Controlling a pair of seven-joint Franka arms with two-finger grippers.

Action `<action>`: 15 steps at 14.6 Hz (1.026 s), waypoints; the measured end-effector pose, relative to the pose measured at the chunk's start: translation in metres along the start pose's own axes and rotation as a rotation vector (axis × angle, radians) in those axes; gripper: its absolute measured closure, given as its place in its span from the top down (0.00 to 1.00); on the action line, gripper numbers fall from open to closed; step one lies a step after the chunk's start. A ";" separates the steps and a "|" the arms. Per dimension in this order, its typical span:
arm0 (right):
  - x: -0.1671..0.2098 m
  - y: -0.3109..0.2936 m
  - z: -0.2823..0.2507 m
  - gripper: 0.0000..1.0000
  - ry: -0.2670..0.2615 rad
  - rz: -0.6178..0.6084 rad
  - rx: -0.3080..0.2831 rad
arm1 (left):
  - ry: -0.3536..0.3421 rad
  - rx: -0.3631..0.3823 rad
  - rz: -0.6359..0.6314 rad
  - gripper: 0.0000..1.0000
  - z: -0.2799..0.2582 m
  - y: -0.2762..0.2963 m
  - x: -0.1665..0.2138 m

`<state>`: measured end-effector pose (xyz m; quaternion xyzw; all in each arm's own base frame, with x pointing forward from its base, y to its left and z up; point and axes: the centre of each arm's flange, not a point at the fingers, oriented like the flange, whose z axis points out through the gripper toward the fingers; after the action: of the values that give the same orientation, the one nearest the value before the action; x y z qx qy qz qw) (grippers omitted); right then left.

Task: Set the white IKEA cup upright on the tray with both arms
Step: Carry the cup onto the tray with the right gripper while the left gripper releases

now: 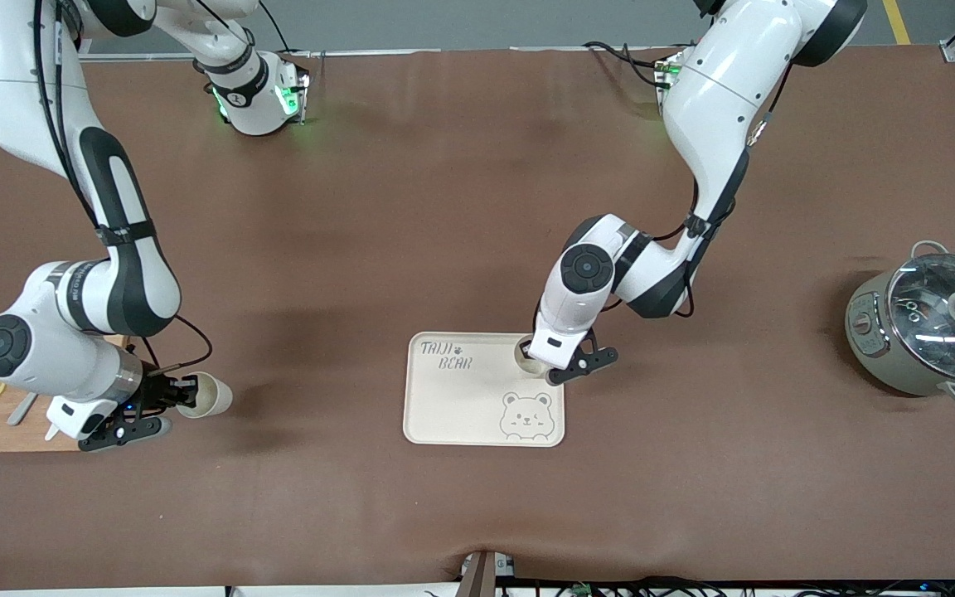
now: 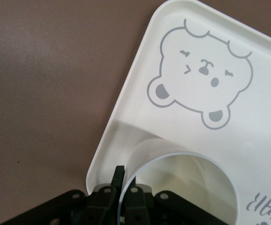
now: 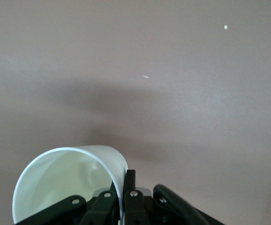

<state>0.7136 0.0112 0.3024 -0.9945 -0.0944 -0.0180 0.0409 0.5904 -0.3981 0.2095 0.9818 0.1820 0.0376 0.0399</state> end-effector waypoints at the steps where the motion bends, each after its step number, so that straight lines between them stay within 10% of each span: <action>1: 0.005 -0.012 -0.010 0.04 -0.006 0.033 0.005 | 0.000 -0.001 0.000 0.04 0.000 0.000 0.000; 4: 0.017 -0.054 -0.028 0.04 -0.028 0.118 0.012 | 0.004 0.000 0.004 0.07 0.000 0.000 0.000; 13: 0.030 -0.222 -0.043 0.04 0.018 0.374 0.032 | 0.039 -0.010 -0.031 0.96 -0.013 0.007 0.006; 15: 0.032 -0.239 -0.036 0.04 0.037 0.398 0.041 | 0.040 -0.001 -0.034 1.00 -0.023 0.007 0.008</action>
<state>0.6987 0.2476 0.3585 -0.9920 0.1042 -0.0258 0.0659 0.5985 -0.4005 0.2331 0.9776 0.1995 0.0566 0.0373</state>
